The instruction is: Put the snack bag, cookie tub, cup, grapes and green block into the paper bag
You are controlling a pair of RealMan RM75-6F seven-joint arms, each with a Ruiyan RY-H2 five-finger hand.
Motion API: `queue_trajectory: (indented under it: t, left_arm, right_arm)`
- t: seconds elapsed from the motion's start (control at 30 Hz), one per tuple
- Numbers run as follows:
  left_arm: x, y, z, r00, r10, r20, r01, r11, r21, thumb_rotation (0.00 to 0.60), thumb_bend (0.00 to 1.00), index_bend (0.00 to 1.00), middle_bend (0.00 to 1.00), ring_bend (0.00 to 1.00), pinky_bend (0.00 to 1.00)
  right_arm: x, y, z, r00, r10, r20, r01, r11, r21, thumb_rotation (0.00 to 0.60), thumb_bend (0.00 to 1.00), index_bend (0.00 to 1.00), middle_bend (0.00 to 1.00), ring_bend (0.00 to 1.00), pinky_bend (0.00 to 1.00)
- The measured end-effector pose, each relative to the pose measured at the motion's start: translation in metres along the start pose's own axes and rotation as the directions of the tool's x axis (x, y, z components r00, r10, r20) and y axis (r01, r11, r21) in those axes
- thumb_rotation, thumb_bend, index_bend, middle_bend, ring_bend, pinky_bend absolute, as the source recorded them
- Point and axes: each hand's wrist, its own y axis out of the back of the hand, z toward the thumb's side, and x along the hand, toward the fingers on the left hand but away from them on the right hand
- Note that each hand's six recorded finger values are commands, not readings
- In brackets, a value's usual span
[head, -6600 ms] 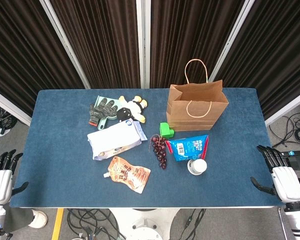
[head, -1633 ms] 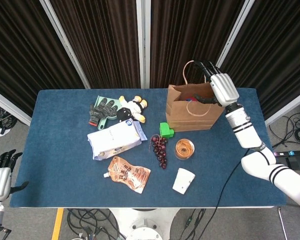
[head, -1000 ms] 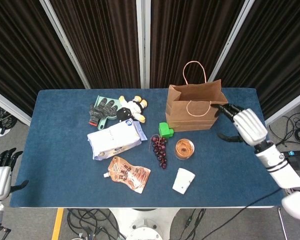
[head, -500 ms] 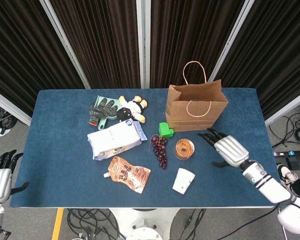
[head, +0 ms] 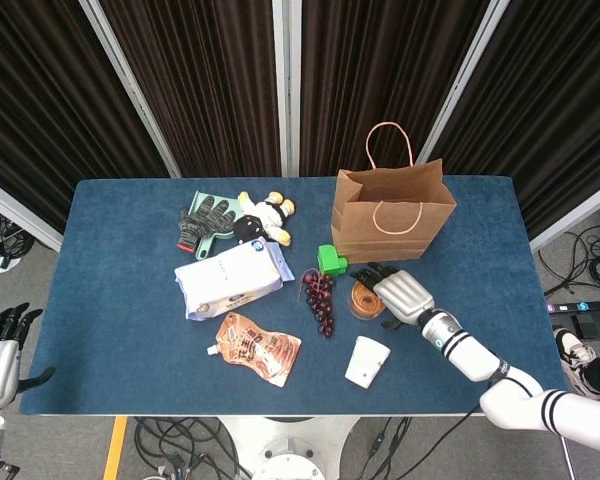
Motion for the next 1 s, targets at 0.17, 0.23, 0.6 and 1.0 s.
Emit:
queue_trajectory:
  t: [0.17, 0.23, 0.6, 1.0]
  left_arm:
    - [0.001, -0.001, 0.0, 1.0, -0.002, 0.0, 0.002, 1.0, -0.003, 0.6, 0.04, 0.23, 0.2, 0.12, 0.15]
    - [0.001, -0.001, 0.0, 1.0, -0.002, 0.0, 0.002, 1.0, -0.003, 0.6, 0.04, 0.23, 0.2, 0.12, 0.15]
    - [0.001, -0.001, 0.0, 1.0, -0.002, 0.001, 0.002, 1.0, -0.003, 0.6, 0.04, 0.23, 0.2, 0.12, 0.15]
    - [0.001, 0.003, 0.005, 1.0, 0.008, 0.018, -0.009, 1.0, 0.004, 0.6, 0.04, 0.23, 0.2, 0.12, 0.15]
  right_arm:
    - [-0.01, -0.005, 0.002, 1.0, 0.008, 0.008, -0.008, 1.0, -0.015, 0.6, 0.09, 0.01, 0.21, 0.02, 0.21]
    - [-0.011, -0.007, 0.002, 1.0, 0.009, 0.008, -0.009, 1.0, -0.015, 0.6, 0.12, 0.04, 0.25, 0.07, 0.25]
    - [-0.006, 0.011, 0.005, 0.993, -0.12, -0.018, 0.12, 0.993, -0.023, 0.6, 0.22, 0.46, 0.5, 0.35, 0.52]
    - [0.086, 0.145, 0.001, 0.855, -0.505, -0.118, 0.48, 0.856, -0.191, 0.6, 0.22, 0.48, 0.51, 0.35, 0.54]
